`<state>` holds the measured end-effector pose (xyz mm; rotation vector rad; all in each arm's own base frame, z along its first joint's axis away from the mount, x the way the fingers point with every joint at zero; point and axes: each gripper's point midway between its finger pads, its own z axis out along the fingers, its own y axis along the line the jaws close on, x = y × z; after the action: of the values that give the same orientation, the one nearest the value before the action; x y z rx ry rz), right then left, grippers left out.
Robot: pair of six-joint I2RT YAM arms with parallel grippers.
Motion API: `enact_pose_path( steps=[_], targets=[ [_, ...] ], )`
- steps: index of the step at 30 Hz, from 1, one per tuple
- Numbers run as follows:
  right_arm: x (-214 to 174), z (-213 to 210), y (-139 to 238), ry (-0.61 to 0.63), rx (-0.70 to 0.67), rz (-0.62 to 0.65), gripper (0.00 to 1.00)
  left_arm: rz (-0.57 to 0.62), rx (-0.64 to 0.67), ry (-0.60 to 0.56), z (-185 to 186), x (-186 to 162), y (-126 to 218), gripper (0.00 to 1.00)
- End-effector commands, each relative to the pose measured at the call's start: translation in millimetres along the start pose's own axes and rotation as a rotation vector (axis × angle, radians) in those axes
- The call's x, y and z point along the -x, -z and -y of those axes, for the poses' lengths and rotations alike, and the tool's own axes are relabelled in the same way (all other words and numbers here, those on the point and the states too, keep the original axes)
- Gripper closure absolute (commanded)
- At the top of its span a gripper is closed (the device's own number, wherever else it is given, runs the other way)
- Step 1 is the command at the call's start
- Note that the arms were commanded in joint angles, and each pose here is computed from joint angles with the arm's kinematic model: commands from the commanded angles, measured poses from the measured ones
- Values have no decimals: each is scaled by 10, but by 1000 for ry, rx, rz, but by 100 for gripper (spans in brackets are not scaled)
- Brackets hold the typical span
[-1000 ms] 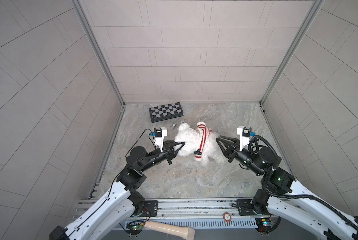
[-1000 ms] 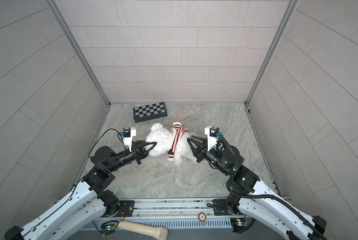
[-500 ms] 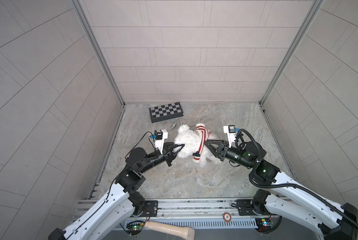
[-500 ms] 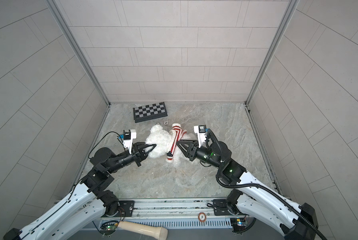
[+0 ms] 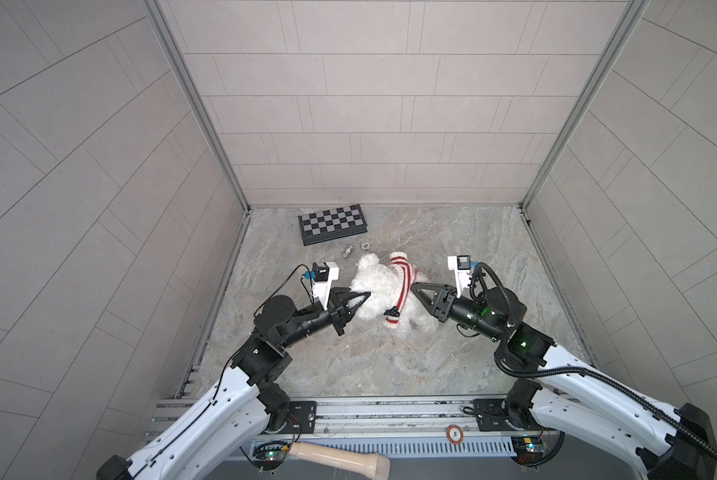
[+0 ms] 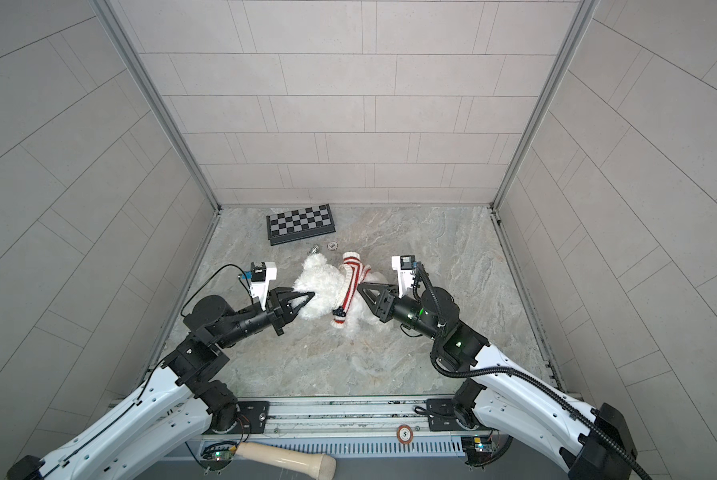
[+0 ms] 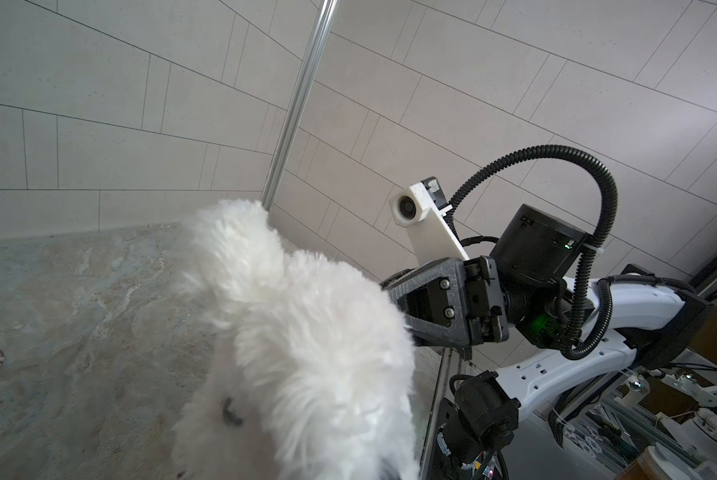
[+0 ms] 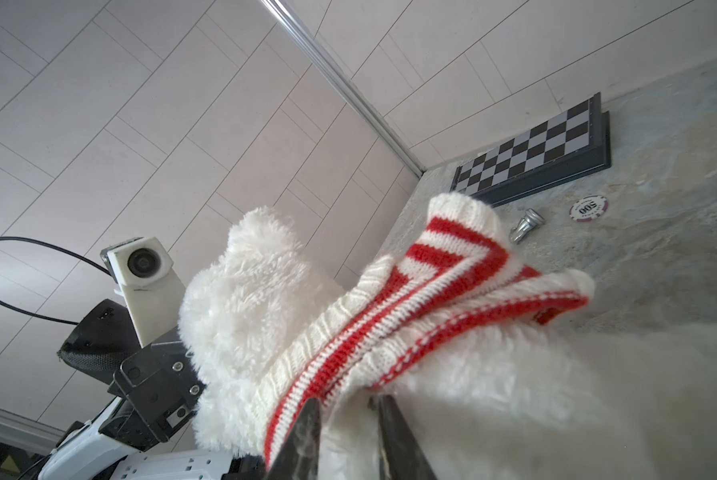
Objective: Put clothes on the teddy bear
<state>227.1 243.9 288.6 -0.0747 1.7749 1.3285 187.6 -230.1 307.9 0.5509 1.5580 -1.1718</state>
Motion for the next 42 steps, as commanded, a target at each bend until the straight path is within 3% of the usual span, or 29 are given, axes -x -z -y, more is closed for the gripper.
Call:
enact_pose_path(
  steps=[1, 11, 18, 31, 35, 40, 42],
  targets=[
    [123, 46, 45, -51, 6, 81, 72, 68, -78, -58, 196, 199, 24, 100],
    [150, -102, -54, -52, 83, 64, 69, 53, -80, -53, 196, 163, 4, 100],
    [71, -47, -97, -48, 66, 26, 66, 35, -75, -49, 170, 101, -39, 100],
    [-9, 0, -166, -42, 55, -13, 89, 28, -8, -36, 7, -7, -50, 100],
    [-20, 35, -159, -33, 34, -16, 100, 22, 80, -31, -159, -54, -41, 100],
    [-86, -4, -89, -14, 47, -42, 100, 7, 414, 30, -729, -129, 111, 100],
    [-136, -115, -60, 6, 93, -77, 100, 9, 469, 31, -835, -173, 151, 100]
  ],
)
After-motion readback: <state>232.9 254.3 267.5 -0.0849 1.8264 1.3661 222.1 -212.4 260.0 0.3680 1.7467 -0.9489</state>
